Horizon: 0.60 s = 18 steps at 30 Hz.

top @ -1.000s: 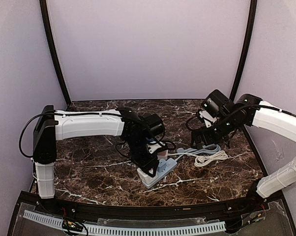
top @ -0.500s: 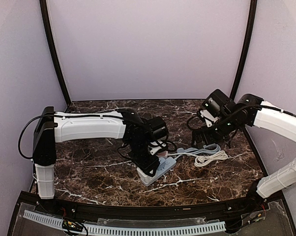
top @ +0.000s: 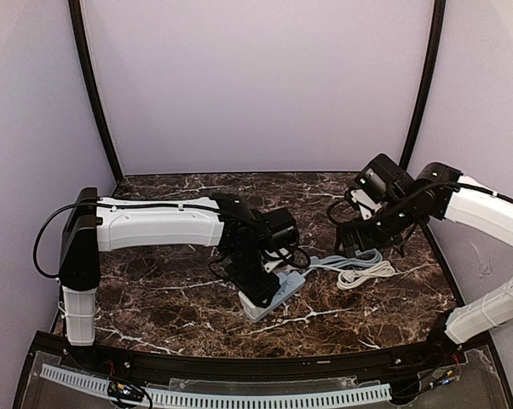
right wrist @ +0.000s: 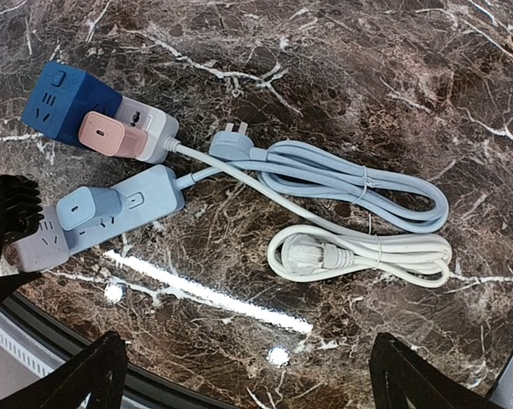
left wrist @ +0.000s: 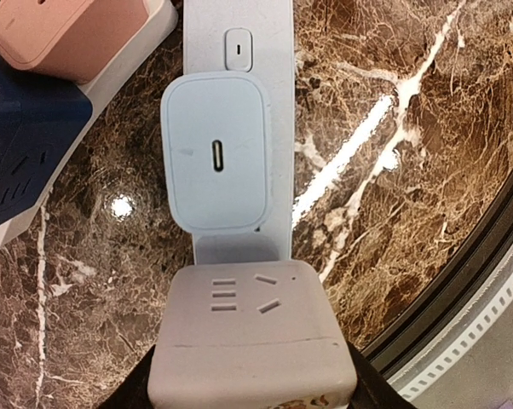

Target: Insert the plug

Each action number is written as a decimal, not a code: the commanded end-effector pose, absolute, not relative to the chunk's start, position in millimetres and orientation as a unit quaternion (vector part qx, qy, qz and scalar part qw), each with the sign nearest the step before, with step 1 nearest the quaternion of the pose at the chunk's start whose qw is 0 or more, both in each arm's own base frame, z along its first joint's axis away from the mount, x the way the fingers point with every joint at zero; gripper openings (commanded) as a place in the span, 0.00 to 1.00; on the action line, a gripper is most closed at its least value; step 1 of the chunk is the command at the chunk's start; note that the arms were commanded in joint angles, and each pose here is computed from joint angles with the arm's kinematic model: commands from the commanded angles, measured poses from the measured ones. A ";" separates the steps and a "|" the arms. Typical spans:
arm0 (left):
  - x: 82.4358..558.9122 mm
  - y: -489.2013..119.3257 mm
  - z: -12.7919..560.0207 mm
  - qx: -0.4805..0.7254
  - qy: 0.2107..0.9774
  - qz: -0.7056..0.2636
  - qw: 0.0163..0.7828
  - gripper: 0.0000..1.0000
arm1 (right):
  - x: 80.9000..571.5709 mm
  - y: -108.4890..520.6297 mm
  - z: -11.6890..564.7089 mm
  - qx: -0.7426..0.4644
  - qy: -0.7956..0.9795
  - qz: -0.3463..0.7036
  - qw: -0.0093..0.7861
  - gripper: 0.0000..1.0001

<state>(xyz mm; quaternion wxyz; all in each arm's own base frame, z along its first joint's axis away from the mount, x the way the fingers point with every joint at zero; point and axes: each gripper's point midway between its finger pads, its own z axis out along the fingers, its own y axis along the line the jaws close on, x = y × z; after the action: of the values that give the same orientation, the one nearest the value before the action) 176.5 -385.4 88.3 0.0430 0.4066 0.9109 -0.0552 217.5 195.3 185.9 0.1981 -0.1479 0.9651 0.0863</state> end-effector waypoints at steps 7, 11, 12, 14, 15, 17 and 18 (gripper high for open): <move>191.5 -356.9 44.1 0.431 0.900 0.050 0.031 0.12 | 217.2 188.7 191.0 -0.132 0.966 0.085 0.206 0.99; 186.1 -361.4 41.0 0.416 0.908 0.033 0.019 0.12 | 219.2 189.2 192.1 -0.130 0.966 0.084 0.209 0.99; 185.0 -362.9 39.3 0.414 0.910 0.029 0.017 0.12 | 219.2 189.7 192.0 -0.130 0.966 0.085 0.209 0.99; 182.8 -364.2 38.0 0.416 0.909 0.025 0.015 0.12 | 219.0 189.9 192.4 -0.130 0.966 0.086 0.208 0.99; 184.3 -363.3 38.0 0.428 0.903 0.030 0.018 0.12 | 218.7 190.3 191.9 -0.130 0.966 0.086 0.207 0.99; 189.7 -359.4 39.6 0.451 0.891 0.047 0.026 0.12 | 218.9 190.9 192.3 -0.133 0.965 0.087 0.208 0.99; 192.5 -356.7 40.5 0.457 0.887 0.056 0.029 0.12 | 219.1 190.7 192.3 -0.134 0.965 0.086 0.208 0.99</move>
<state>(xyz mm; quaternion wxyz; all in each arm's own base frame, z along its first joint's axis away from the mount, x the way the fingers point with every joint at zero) 175.3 -386.7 86.6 0.0474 0.4278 0.9016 -0.0428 216.6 194.3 187.3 0.1986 -0.1402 0.9660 0.0884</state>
